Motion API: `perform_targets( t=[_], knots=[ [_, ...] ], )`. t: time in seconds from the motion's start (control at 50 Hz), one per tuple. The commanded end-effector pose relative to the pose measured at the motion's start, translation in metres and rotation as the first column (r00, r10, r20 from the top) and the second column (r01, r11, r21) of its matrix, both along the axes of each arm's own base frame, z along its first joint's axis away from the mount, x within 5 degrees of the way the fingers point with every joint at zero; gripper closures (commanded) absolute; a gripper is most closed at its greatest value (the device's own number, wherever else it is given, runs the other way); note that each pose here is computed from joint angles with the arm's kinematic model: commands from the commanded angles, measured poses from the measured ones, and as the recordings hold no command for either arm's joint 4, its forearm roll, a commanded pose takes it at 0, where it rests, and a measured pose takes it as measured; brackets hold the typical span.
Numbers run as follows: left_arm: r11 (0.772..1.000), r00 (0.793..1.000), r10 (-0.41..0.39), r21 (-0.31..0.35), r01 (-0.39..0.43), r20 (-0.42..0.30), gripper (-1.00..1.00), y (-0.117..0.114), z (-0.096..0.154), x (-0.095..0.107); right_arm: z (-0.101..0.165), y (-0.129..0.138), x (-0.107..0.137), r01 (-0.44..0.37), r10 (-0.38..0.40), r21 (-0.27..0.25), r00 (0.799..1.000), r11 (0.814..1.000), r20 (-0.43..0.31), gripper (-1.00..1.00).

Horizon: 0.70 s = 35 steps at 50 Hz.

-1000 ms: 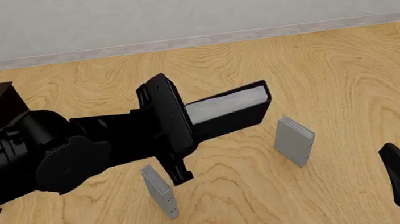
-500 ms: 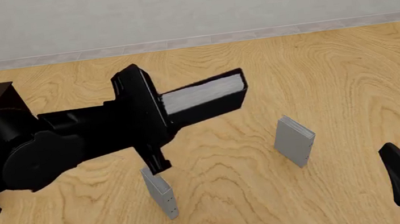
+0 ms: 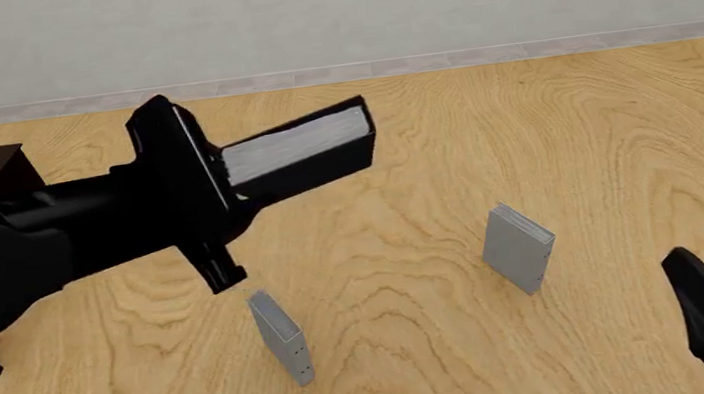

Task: Pick up the book in the middle and place it on the cabinet shelf.

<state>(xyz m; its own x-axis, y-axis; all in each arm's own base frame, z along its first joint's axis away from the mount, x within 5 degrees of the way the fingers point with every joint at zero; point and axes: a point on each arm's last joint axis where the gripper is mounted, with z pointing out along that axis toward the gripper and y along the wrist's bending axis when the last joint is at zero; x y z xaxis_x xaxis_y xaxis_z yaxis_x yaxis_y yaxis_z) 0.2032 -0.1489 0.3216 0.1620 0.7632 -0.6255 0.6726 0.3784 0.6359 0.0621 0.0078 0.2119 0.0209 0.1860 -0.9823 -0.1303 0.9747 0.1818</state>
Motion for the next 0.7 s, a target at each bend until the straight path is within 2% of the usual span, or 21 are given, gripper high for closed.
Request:
perform_targets(
  t=[0.02,0.2,0.3,0.36,0.48,0.52,0.7],
  knots=[
    [0.999,0.999,0.035,-0.020,-0.035,0.024,1.00,0.015,0.007,-0.004,0.001,0.001,0.002,-0.009,0.009,0.001,1.000,1.000,0.002,-1.00],
    [0.996,0.996,0.085,-0.029,-0.084,0.038,1.00,0.032,0.009,-0.009,0.002,0.003,0.006,-0.029,0.029,-0.003,1.000,1.000,0.005,-1.00],
    [0.993,0.991,0.114,0.007,-0.115,0.063,1.00,0.045,-0.003,-0.010,0.002,0.003,0.007,-0.030,0.030,-0.005,1.000,1.000,0.004,-1.00],
    [0.992,0.990,0.128,0.000,-0.128,0.063,1.00,0.049,0.000,-0.012,0.002,0.003,0.006,-0.033,0.033,-0.004,0.999,0.999,0.006,-1.00],
    [0.986,0.981,0.156,0.034,-0.161,0.113,1.00,0.065,-0.006,-0.017,0.003,0.003,0.007,-0.033,0.034,-0.003,0.999,0.999,0.008,-1.00],
    [0.985,0.981,0.170,0.011,-0.172,0.097,1.00,0.066,-0.003,-0.019,0.003,0.003,0.007,-0.032,0.032,-0.001,0.999,0.999,0.008,-1.00],
    [0.977,0.969,0.204,0.029,-0.210,0.137,1.00,0.079,-0.001,-0.023,0.003,0.004,0.005,-0.046,0.046,-0.004,0.999,0.999,0.017,-1.00]
  ],
)
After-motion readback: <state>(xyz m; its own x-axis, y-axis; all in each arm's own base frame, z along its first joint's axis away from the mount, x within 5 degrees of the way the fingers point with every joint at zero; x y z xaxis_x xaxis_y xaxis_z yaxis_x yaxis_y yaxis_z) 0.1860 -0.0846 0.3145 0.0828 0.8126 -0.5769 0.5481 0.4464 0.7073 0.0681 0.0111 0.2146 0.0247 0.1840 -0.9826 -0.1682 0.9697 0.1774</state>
